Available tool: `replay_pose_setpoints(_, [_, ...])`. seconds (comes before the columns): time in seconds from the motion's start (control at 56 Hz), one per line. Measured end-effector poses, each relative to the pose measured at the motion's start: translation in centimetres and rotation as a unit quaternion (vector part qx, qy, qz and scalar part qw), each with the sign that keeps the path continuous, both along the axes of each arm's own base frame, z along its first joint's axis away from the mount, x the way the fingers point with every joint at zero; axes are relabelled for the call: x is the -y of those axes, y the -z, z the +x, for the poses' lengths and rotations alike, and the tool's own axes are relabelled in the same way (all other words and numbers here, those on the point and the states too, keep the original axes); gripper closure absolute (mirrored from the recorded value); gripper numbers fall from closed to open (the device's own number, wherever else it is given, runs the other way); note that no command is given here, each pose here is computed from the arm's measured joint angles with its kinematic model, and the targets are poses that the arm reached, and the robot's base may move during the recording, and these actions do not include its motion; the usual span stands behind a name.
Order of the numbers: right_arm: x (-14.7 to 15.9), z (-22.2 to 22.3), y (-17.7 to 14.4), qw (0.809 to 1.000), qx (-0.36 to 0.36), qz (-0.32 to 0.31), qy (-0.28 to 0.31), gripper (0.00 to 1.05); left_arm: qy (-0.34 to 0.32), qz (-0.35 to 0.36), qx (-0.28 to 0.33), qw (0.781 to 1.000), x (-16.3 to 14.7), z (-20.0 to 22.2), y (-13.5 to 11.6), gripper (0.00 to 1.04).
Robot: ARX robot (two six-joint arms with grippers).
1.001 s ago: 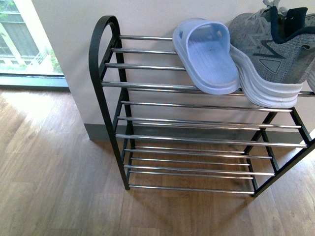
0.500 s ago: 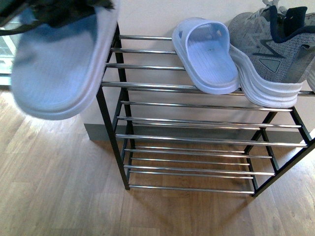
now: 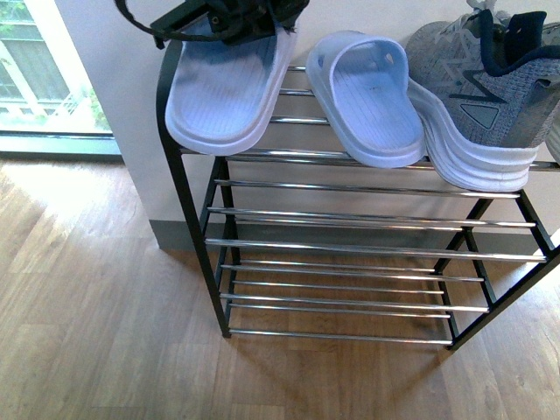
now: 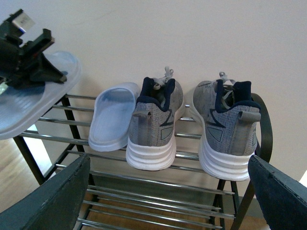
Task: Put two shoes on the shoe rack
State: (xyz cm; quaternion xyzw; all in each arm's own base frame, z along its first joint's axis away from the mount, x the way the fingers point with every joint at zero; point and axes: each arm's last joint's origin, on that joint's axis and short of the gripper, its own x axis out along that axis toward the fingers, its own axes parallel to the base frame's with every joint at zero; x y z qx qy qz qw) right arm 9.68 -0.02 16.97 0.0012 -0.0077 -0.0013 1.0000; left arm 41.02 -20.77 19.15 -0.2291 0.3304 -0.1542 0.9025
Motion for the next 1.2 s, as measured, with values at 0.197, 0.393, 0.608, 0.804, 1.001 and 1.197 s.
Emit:
replay_pose_setpoints(0.197, [0.0, 0.0, 0.0, 1.000, 0.000, 0.000, 0.000, 0.09, 0.007, 0.007, -0.019, 1.000, 1.3, 2.3, 1.7, 1.03])
replay_pose_setpoints(0.393, [0.0, 0.0, 0.0, 1.000, 0.000, 0.000, 0.000, 0.09, 0.032, 0.028, -0.035, 0.998, 2.2, 2.6, 2.8, 0.92])
replay_pose_setpoints(0.608, [0.0, 0.0, 0.0, 1.000, 0.000, 0.000, 0.000, 0.09, 0.036, 0.029, -0.034, 0.998, 1.9, 1.6, 3.2, 0.56])
replay_pose_setpoints(0.804, [0.0, 0.0, 0.0, 1.000, 0.000, 0.000, 0.000, 0.09, 0.020, 0.033, -0.020, 0.999, 0.5, -0.1, 2.0, 0.21])
replay_pose_setpoints(1.001, [0.0, 0.0, 0.0, 1.000, 0.000, 0.000, 0.000, 0.09, -0.031, 0.054, 0.028, 0.998, -2.3, -3.9, -1.3, 0.09])
replay_pose_setpoints(1.197, [0.0, 0.0, 0.0, 1.000, 0.000, 0.000, 0.000, 0.09, -0.087, 0.096, 0.079, 0.988, -4.9, -8.3, -3.5, 0.09])
